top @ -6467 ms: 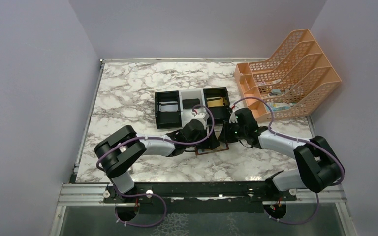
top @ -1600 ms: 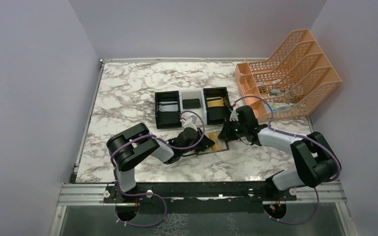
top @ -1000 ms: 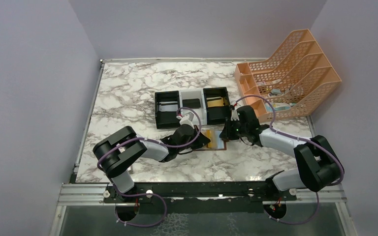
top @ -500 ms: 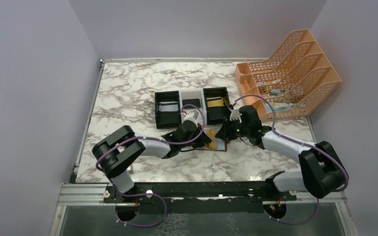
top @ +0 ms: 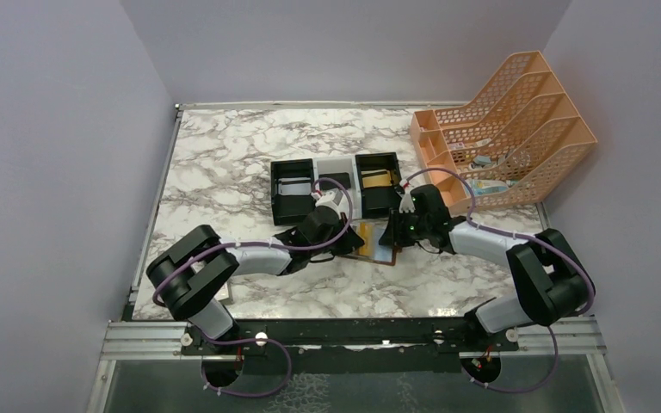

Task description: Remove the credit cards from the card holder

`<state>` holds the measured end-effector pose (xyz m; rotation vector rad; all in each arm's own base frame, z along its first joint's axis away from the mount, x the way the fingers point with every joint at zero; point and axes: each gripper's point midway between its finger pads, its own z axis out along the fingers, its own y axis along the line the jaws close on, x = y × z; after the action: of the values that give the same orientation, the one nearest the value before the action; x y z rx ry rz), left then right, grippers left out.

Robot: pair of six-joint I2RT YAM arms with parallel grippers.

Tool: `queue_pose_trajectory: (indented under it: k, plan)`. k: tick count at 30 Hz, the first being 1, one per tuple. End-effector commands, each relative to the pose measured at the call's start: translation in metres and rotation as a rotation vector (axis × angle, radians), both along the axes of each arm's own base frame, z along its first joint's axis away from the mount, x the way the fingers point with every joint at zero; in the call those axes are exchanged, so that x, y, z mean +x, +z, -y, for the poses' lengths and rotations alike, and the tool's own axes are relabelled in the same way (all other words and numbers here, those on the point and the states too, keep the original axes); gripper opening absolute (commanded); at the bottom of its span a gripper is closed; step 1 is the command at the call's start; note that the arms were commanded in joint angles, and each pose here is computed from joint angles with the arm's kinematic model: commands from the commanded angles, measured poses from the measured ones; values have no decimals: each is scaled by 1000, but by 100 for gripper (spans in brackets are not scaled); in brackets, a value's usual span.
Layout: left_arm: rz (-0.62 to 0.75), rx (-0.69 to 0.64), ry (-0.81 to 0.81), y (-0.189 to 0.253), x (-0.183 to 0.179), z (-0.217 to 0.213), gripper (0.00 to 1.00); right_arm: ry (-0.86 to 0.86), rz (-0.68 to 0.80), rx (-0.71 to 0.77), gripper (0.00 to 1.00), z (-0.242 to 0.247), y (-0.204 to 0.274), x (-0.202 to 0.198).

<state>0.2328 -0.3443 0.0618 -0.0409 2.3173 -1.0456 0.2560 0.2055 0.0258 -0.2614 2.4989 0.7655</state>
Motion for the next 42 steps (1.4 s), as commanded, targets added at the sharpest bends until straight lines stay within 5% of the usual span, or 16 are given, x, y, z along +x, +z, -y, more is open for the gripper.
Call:
queue_pose_trajectory:
  k: [1, 7, 12, 23, 34, 42]
  plan:
    - [51, 20, -15, 17, 7, -6, 2, -26, 25, -44, 20, 7, 3, 8]
    - [77, 183, -37, 23, 12, -20, 0, 9, 96, 31, 21, -2, 28, 10]
    - [137, 160, -46, 49, 10, -25, 0, -4, 195, 75, 27, -2, 60, 12]
    - [263, 23, -49, 107, -1, -37, 0, -71, 429, 211, 64, 4, 122, 11]
    - [318, -160, -122, 135, -15, -42, 0, 54, 660, 475, 67, -8, 181, -27]
    - [353, -260, -187, 154, -30, -38, 0, 253, 587, 596, 67, -32, 196, -55]
